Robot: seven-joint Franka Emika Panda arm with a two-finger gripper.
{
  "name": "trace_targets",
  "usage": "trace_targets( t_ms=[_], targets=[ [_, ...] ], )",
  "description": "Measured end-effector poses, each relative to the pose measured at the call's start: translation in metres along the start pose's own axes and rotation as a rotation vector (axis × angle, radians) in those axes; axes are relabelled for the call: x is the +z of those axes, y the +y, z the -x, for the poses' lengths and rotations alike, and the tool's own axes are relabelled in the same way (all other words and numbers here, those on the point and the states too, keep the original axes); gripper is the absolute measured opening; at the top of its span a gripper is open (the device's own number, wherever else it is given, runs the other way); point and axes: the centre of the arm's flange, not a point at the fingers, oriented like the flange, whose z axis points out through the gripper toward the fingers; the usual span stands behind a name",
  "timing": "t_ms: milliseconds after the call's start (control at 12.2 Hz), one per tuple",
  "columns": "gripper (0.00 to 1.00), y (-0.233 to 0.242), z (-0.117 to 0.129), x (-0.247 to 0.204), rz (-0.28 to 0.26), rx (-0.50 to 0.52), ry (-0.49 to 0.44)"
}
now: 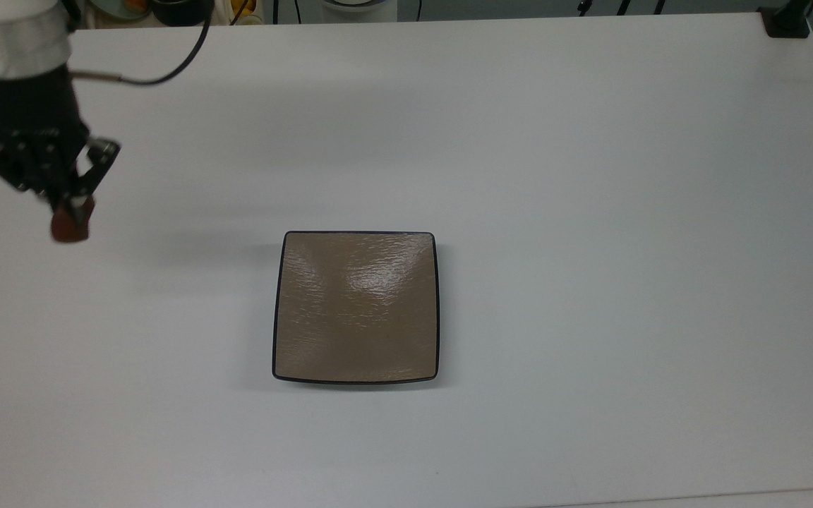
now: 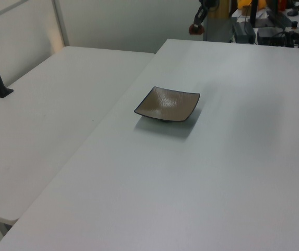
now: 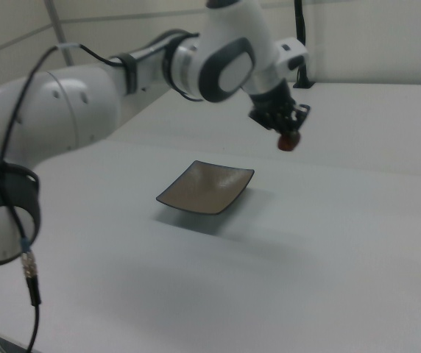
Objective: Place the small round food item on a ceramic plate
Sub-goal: 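Lift the food item and carry it over the brown square plate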
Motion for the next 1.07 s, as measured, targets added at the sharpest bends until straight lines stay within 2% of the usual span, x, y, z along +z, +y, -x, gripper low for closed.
trace_targets(
  t_ms=[164,493,1069],
  targets=[
    [0.1,-0.039,0.006,-0.027,-0.035,-0.045,-0.035],
    [0.1,-0.097,0.019,-0.051,-0.075,-0.093,-0.063],
    [0.09,-0.196,0.026,-0.032,-0.126,-0.116,-0.096]
  ],
)
